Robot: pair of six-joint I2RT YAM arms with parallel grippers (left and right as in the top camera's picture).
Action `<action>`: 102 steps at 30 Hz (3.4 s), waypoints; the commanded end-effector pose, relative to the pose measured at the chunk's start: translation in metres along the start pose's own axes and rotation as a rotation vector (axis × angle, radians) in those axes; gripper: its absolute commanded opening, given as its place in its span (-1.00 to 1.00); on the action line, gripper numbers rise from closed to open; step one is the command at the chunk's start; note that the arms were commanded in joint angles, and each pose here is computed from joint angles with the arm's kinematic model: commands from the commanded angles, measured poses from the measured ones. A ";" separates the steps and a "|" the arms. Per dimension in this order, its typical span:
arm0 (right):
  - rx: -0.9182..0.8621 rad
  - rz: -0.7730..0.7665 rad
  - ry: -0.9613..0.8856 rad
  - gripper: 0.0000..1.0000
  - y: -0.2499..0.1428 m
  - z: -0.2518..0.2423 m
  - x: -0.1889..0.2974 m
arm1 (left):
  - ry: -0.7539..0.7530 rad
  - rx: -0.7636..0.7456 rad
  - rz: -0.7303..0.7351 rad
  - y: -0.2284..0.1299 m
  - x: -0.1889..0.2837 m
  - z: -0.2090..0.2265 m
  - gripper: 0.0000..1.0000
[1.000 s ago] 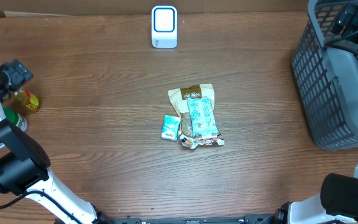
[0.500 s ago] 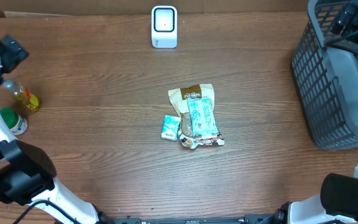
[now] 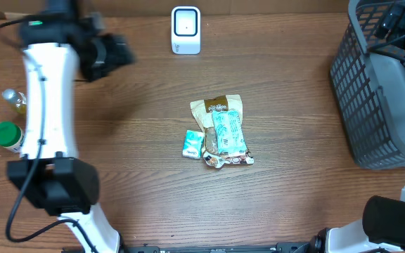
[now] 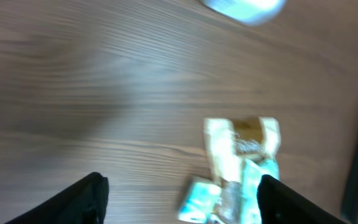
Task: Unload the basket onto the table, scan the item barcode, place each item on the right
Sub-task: 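Move the left gripper over the mint-green wipes packet on the bread bag, then lower the left gripper and close on the mint-green wipes packet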
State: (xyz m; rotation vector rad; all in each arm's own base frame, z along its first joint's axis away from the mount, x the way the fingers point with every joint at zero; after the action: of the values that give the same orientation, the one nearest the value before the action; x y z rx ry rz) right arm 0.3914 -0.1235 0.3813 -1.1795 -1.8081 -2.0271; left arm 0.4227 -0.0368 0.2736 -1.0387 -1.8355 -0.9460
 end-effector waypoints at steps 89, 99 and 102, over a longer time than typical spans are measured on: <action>-0.010 -0.032 -0.008 1.00 0.007 -0.002 0.009 | 0.184 -0.110 0.055 -0.197 -0.158 -0.115 0.99; -0.010 -0.032 -0.008 1.00 0.007 -0.002 0.009 | 0.228 0.064 0.067 -0.207 -0.163 -0.104 0.44; -0.010 -0.031 -0.008 1.00 0.007 -0.002 0.009 | 0.231 0.080 0.065 -0.208 -0.164 -0.103 0.43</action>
State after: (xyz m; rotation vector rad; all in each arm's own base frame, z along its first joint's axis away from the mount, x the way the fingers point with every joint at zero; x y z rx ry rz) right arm 0.3914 -0.1236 0.3813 -1.1800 -1.8080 -2.0275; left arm 0.3236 -0.2560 0.1255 -0.9518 -1.6132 -0.9537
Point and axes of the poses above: each gripper's point midway between its finger pads, its own x axis back along the fingers, its own z axis along the line the jaws close on, y = z × x, the point moved 6 cm from there along x, back along the fingers, and after that the axes turned 5 degrees about x, right-handed, at the moved point
